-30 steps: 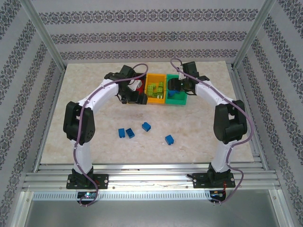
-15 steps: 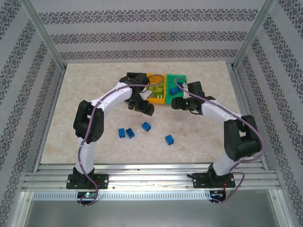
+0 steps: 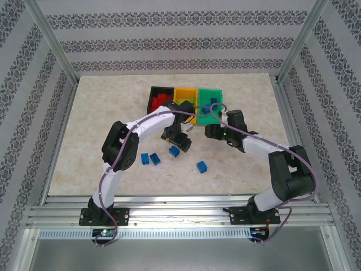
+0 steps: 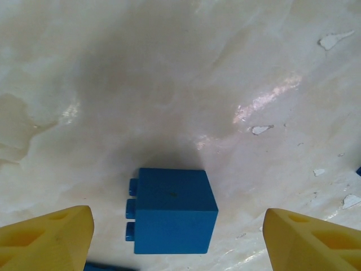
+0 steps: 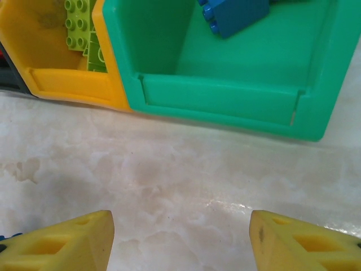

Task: Sort the legos into containers by color
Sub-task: Pick up the lego from the center of the table.

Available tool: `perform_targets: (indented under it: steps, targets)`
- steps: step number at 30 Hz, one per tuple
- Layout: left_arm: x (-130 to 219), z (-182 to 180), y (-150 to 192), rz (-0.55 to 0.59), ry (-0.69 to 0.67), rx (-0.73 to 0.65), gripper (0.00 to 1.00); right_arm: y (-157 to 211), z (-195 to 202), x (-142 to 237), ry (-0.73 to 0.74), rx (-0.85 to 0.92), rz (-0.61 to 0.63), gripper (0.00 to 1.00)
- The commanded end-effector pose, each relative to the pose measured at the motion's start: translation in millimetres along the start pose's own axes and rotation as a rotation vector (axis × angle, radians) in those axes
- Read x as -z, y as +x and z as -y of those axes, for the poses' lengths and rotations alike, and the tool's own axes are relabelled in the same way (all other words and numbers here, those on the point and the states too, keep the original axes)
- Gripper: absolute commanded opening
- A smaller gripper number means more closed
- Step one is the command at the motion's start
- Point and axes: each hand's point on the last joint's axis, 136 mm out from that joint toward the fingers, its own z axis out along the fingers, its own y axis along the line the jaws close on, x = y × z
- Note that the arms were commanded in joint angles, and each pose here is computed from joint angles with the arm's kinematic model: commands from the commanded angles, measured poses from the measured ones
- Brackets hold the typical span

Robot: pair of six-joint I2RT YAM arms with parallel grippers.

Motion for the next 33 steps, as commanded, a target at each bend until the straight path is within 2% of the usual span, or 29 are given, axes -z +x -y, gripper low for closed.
perform_targets:
  steps: [1, 12, 17, 23, 26, 33]
  targets:
    - [-6, 0, 14, -0.082, -0.014, -0.006, 0.79, -10, -11, -1, -0.047, 0.002, 0.033, 0.65]
    - [-19, 7, 22, -0.148, 0.001, -0.008, 0.78, -11, -10, -2, -0.038, 0.004, 0.028, 0.66]
    - [-22, 5, 22, -0.157, -0.007, -0.008, 0.74, -11, -11, -3, -0.042, 0.004, 0.031, 0.67]
    - [-25, 3, 24, -0.17, -0.019, -0.016, 0.61, -11, -14, -3, -0.05, 0.006, 0.033, 0.69]
    - [-23, 1, 22, -0.158, -0.033, -0.02, 0.5, -11, -12, -3, -0.038, 0.007, 0.03, 0.69]
    - [-19, 2, 18, -0.129, -0.025, -0.024, 0.45, -12, -12, -6, -0.043, 0.003, 0.024, 0.69]
